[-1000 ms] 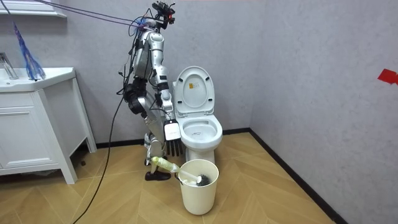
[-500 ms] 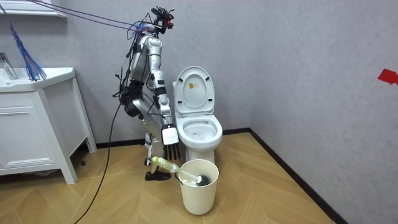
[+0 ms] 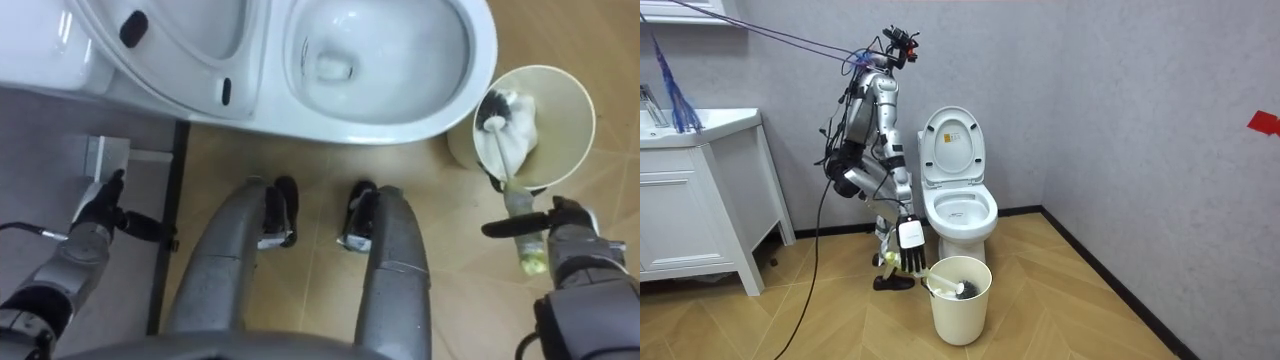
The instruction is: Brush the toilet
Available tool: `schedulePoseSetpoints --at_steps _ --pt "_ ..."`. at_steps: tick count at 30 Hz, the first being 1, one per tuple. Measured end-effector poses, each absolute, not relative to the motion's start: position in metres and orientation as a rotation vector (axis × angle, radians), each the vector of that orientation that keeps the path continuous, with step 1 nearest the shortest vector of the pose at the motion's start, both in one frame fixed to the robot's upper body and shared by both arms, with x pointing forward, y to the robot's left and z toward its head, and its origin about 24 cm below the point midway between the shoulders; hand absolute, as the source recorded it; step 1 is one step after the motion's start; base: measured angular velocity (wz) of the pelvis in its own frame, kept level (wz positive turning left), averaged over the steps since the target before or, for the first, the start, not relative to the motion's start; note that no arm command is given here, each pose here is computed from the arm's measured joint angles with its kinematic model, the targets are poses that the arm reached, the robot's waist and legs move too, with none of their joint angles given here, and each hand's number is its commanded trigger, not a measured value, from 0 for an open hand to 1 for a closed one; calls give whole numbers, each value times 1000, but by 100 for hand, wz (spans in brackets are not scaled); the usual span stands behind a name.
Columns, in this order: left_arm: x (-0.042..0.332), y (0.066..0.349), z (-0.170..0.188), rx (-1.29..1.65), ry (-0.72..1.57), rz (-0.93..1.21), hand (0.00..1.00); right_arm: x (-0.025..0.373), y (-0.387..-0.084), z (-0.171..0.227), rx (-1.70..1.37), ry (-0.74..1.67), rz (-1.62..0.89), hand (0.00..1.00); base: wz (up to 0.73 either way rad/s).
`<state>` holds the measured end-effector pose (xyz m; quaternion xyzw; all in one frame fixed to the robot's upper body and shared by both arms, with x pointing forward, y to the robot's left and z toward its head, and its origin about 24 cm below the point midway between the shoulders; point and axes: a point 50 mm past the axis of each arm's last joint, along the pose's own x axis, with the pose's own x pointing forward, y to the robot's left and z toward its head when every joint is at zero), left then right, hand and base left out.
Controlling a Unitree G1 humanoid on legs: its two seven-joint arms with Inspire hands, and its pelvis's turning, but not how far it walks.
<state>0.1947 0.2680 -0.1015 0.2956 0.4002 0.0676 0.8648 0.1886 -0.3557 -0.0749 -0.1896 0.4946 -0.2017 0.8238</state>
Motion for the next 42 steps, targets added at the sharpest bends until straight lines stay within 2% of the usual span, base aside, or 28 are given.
schedulePoseSetpoints --at_steps 15,28,41,42 --pt "211 257 -94 645 789 100 0 195 -364 -66 -465 1046 -409 0 2" --pt "209 258 -96 646 802 100 0 194 -363 -66 -455 1062 -395 0 0" --pt "208 257 -96 661 811 89 0 195 -363 -66 -278 1037 -467 0 0" --pt "208 257 -97 662 812 88 0 195 -362 -66 -267 1037 -464 21 0"
